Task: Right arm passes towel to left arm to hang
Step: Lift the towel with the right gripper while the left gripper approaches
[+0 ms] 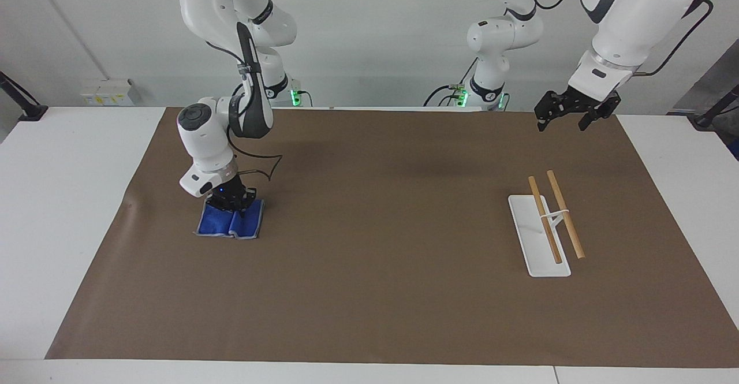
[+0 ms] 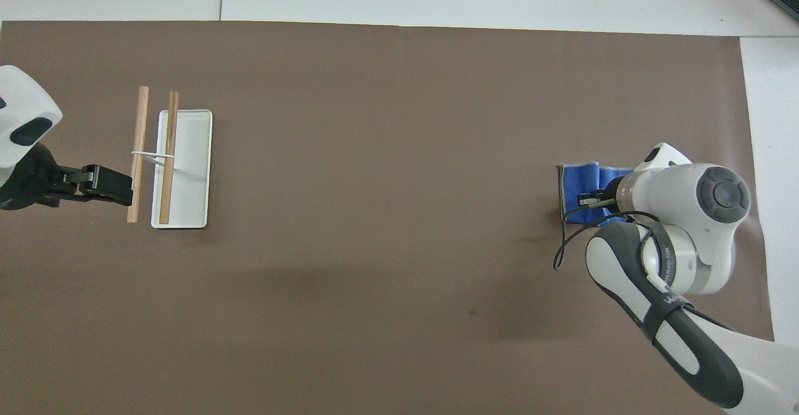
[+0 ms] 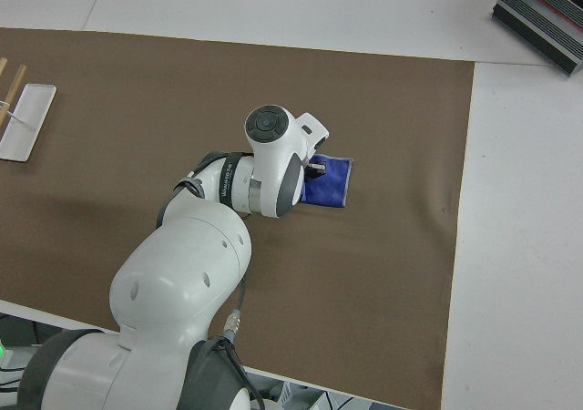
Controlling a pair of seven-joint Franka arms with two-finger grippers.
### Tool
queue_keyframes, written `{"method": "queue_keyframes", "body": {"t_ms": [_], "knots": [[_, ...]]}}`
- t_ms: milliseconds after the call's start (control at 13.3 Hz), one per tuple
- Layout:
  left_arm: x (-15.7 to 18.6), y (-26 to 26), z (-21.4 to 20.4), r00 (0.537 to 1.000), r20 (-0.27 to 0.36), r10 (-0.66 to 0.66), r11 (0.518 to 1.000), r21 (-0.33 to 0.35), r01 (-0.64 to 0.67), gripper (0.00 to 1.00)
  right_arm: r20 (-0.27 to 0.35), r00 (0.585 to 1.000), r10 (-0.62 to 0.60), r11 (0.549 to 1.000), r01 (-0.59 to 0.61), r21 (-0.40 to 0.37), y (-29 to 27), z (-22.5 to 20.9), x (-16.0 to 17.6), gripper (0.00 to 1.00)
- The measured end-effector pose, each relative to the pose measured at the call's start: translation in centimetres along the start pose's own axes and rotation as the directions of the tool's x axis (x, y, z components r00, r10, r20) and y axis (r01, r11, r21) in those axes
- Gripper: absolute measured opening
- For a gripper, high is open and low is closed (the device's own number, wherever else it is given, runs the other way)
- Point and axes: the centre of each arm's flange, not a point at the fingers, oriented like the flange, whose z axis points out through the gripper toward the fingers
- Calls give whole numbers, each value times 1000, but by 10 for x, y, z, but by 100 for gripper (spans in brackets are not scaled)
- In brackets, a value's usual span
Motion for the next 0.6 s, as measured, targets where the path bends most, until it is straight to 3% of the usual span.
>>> {"method": "queue_keyframes", "body": {"t_ms": [301,601], "knots": [[0,0,0,1000,0,0,1000,0,0,100,-35,996,77,997,-77,7,-23,-27,10,4],[0,1,-1,1000,-5,0,1000,-1,0,100,-41,973,227,973,-226,41,-98,-73,34,4]]}}
